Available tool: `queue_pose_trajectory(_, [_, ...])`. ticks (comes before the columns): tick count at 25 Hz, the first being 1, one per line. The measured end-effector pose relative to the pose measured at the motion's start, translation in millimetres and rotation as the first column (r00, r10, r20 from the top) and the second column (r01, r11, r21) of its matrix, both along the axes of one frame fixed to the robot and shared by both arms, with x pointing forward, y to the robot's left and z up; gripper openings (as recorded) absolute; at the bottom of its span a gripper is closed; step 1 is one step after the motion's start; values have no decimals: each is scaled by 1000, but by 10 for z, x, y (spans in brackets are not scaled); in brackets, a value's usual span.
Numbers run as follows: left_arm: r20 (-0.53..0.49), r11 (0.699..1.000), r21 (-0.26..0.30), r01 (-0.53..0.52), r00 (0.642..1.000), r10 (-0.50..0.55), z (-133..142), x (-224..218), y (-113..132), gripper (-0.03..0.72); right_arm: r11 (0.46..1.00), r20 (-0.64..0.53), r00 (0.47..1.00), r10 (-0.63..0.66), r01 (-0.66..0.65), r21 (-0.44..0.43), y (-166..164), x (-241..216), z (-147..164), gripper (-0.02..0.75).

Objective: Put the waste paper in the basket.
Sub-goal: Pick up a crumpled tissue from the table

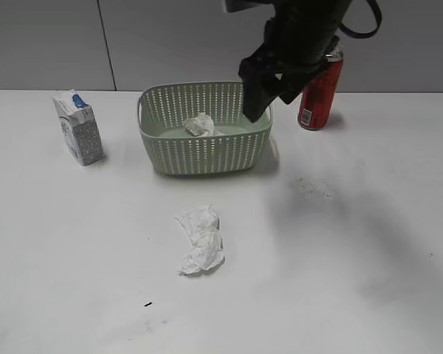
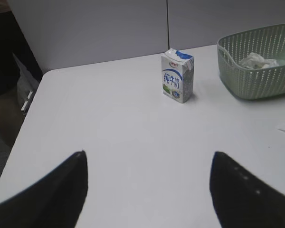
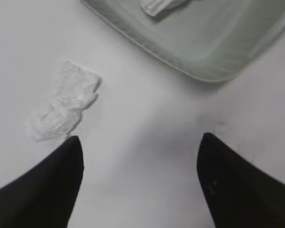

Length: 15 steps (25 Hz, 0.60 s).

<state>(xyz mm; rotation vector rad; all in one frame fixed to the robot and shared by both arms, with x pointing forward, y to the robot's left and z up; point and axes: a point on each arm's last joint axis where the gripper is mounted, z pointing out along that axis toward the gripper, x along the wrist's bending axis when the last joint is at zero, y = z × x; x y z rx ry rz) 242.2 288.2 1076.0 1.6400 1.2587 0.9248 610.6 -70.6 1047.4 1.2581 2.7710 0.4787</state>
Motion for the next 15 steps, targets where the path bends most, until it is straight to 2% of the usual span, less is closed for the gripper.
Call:
queue_pose_trajectory(5, [-99,1000,-11,14,995,-15,148,284,-25,589,989,11,989,-150,150,-1,-494,233,65,559])
queue_pose_trajectory(9, [-143,997,-10,81,986,-82,280,576,-84,591,962,30,961,-274,274,11,-991,330,197,559])
queue_pose_trajectory(11, [-190,991,3,137,973,-134,315,735,-145,591,946,32,945,-325,325,11,-1227,318,249,557])
queue_pose_trajectory(15, [-297,962,37,270,922,-247,369,1144,-370,591,907,8,907,-420,420,11,-1657,194,291,557])
